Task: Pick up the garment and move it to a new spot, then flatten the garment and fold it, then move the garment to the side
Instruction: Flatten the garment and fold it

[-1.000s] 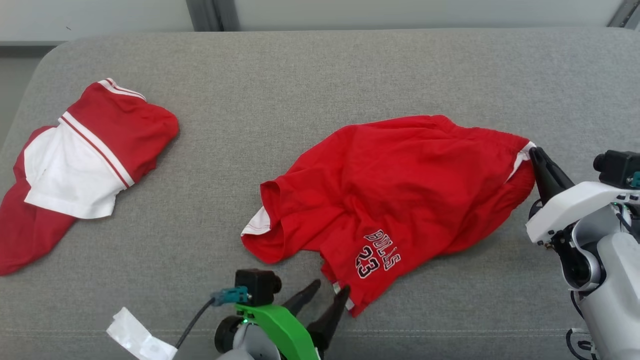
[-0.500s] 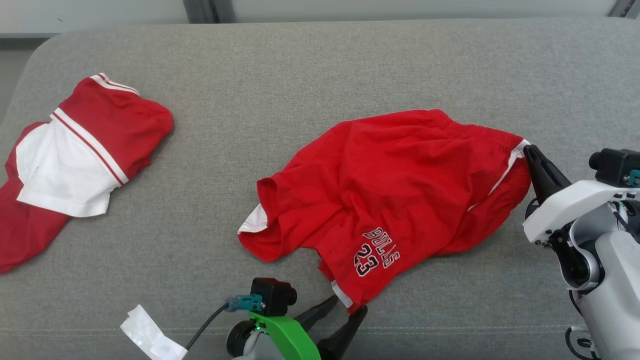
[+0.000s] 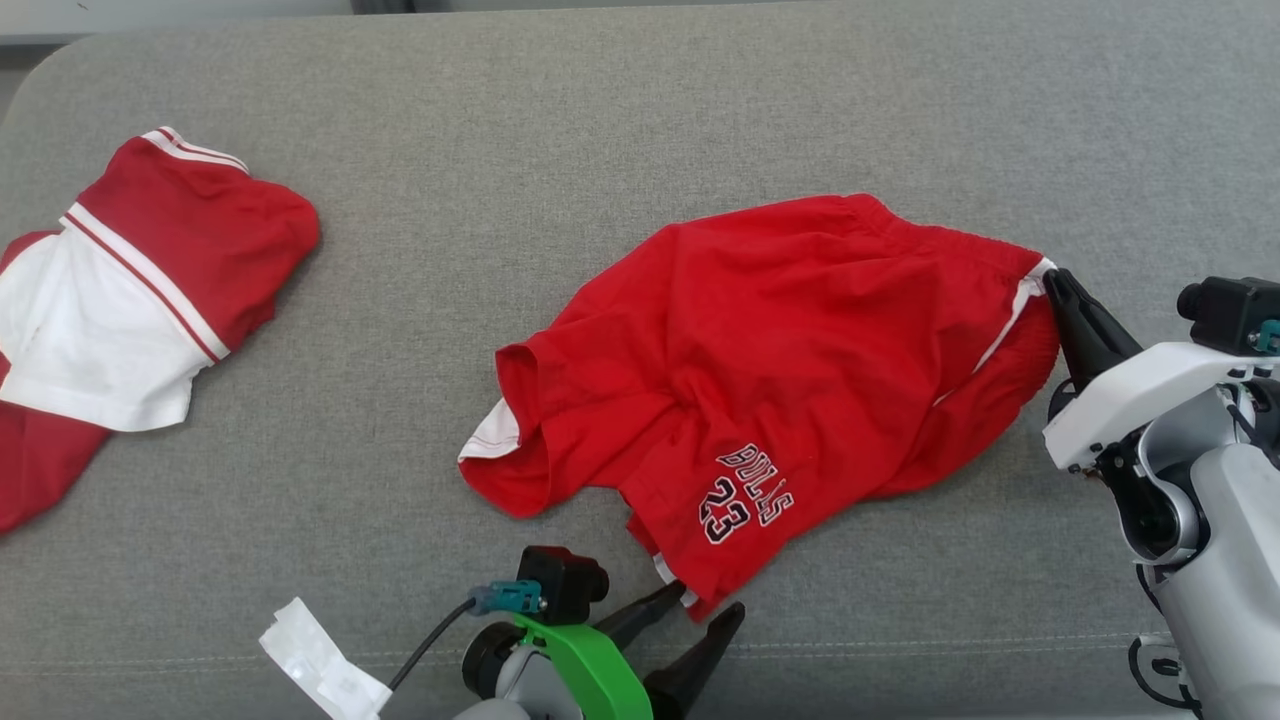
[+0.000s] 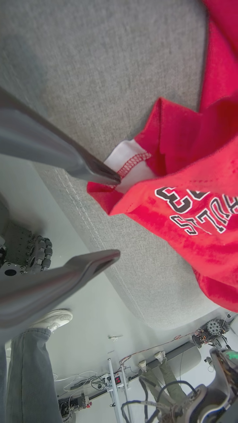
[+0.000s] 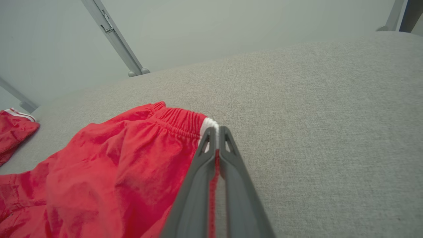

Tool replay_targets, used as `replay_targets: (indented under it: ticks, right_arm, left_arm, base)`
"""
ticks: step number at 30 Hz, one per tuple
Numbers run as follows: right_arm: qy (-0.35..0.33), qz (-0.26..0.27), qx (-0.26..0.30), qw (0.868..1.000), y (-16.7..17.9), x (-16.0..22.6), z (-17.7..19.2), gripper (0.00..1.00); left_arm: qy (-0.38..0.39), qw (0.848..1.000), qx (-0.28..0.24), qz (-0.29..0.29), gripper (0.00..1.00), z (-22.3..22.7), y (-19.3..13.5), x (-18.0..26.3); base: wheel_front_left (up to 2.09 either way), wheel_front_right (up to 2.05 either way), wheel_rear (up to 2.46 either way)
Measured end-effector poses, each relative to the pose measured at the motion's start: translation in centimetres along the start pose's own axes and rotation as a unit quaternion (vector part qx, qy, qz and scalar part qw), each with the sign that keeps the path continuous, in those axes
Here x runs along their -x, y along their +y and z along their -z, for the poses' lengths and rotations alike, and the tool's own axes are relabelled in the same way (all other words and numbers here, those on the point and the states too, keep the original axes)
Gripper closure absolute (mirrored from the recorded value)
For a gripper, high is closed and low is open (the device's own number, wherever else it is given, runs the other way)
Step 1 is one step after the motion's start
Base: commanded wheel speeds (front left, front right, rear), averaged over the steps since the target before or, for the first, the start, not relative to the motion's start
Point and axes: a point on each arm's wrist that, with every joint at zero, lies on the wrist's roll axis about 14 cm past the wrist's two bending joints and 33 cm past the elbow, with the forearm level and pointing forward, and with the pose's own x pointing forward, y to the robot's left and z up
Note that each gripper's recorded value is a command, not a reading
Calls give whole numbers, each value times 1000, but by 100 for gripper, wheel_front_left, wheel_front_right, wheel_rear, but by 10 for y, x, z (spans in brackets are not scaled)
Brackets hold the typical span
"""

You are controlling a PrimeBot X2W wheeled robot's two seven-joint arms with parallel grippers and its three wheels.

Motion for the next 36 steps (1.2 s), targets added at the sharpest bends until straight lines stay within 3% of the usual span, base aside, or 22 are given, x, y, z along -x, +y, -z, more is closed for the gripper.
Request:
replay_targets:
  ticks: [21, 36]
  right_arm:
    - [6, 16, -4, 1000, -12, 3, 5, 100]
    - [8, 23, -6, 1000, -18, 4, 8, 100]
  left_arm:
    - [25, 998, -58, -8, 0, 15, 18, -6]
    - [44, 996, -77, 10, 0, 26, 13, -12]
  base:
    - [0, 0, 0]
    - [0, 0, 0]
